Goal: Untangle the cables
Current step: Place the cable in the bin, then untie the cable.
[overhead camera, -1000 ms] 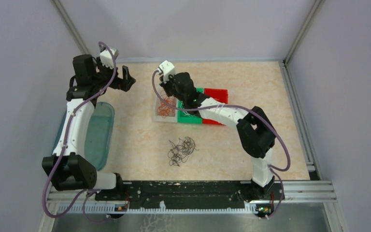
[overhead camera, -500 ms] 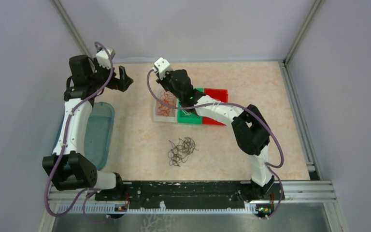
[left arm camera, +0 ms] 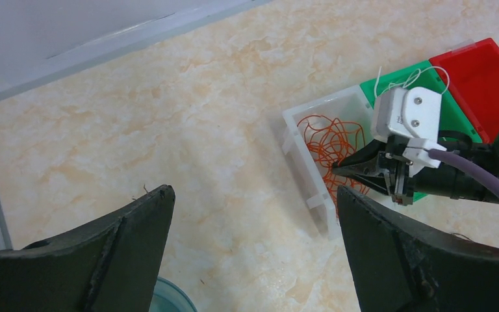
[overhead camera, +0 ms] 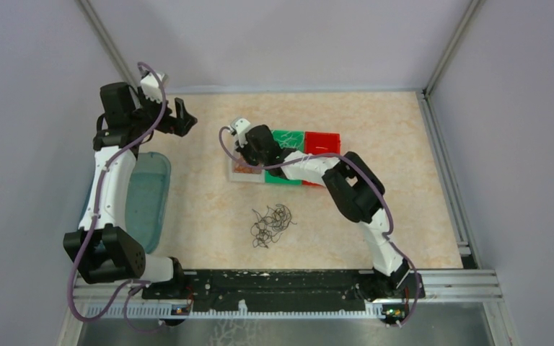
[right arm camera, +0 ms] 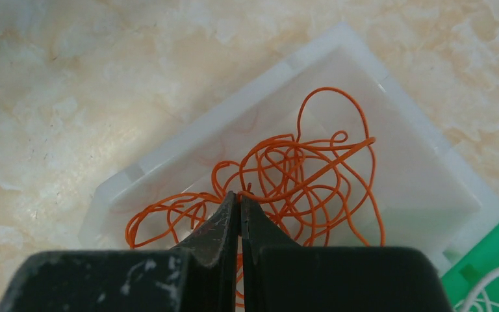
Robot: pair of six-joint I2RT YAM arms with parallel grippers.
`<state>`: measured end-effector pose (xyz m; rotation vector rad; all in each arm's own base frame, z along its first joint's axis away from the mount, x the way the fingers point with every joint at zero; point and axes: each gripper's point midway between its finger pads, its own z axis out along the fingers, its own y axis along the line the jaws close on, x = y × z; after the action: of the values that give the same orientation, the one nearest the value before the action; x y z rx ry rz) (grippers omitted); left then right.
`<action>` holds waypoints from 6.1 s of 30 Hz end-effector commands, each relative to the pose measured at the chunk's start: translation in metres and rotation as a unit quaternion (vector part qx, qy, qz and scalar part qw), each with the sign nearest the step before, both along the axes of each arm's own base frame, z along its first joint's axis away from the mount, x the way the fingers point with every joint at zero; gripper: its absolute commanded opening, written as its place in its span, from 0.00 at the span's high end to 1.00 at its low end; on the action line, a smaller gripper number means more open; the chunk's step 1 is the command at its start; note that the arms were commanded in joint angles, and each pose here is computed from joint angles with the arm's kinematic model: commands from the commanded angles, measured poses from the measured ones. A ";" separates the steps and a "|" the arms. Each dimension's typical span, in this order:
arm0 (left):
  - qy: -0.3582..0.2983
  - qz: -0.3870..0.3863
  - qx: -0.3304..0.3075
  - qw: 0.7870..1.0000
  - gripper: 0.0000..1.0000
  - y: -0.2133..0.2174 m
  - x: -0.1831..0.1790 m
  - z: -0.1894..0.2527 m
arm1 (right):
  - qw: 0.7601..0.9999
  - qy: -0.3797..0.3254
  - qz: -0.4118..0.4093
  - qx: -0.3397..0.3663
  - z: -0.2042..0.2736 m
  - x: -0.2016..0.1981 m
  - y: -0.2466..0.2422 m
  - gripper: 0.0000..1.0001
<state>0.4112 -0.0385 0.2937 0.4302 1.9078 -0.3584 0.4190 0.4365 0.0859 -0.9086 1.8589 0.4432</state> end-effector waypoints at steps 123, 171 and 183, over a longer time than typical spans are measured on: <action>0.229 -0.296 0.236 0.897 0.87 -0.211 -0.162 -0.238 | 0.932 0.090 -0.263 0.234 0.087 -0.178 -0.233 0.39; 0.008 -0.541 0.076 0.837 1.00 -0.249 -0.240 0.066 | 0.949 -0.033 -0.062 0.306 0.124 -0.165 -0.118 0.33; -0.147 -0.503 0.054 0.850 1.00 -0.248 -0.232 0.155 | 0.935 0.009 -0.061 0.348 0.108 -0.176 -0.102 0.37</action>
<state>0.1821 -0.2885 0.4039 1.5421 1.4158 -0.8552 0.2456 0.3241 0.1727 -0.3644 1.6518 0.8778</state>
